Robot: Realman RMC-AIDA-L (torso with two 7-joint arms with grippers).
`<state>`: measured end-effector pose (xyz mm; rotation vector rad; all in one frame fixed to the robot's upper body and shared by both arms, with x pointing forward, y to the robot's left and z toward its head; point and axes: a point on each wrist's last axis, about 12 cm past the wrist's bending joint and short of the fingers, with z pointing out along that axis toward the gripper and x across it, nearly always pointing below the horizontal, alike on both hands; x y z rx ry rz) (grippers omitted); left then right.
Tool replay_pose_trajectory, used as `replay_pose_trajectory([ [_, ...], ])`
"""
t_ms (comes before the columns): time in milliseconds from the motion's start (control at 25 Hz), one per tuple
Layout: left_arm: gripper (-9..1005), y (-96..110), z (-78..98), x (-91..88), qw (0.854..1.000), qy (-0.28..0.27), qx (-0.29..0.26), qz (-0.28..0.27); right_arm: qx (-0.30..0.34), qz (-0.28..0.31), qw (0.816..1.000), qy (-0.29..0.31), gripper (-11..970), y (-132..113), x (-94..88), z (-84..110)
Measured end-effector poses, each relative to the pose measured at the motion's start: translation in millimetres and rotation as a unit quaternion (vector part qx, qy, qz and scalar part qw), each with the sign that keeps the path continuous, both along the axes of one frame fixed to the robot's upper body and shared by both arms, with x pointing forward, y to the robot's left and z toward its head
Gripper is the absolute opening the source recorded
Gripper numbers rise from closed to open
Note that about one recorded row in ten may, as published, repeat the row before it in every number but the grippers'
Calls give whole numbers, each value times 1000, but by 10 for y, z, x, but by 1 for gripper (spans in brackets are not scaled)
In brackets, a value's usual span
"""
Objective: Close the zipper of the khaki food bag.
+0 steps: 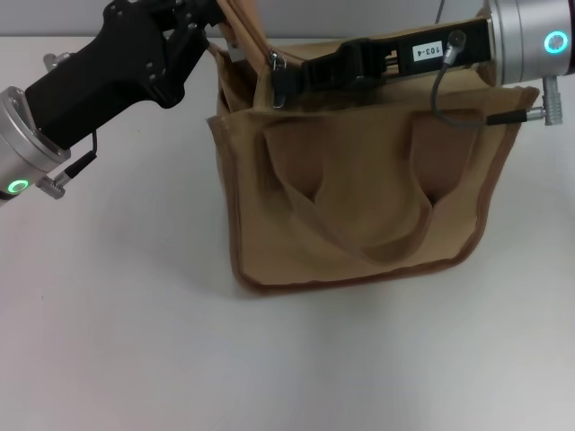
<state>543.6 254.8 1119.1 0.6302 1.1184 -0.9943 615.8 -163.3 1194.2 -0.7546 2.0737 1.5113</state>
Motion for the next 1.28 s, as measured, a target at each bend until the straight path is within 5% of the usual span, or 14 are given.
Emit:
replay_pose_trajectory([
  [1280,16,90,-33,-32,1000,6,-6,22,-1,-24,1000,-19,0,-262,-87,-11],
])
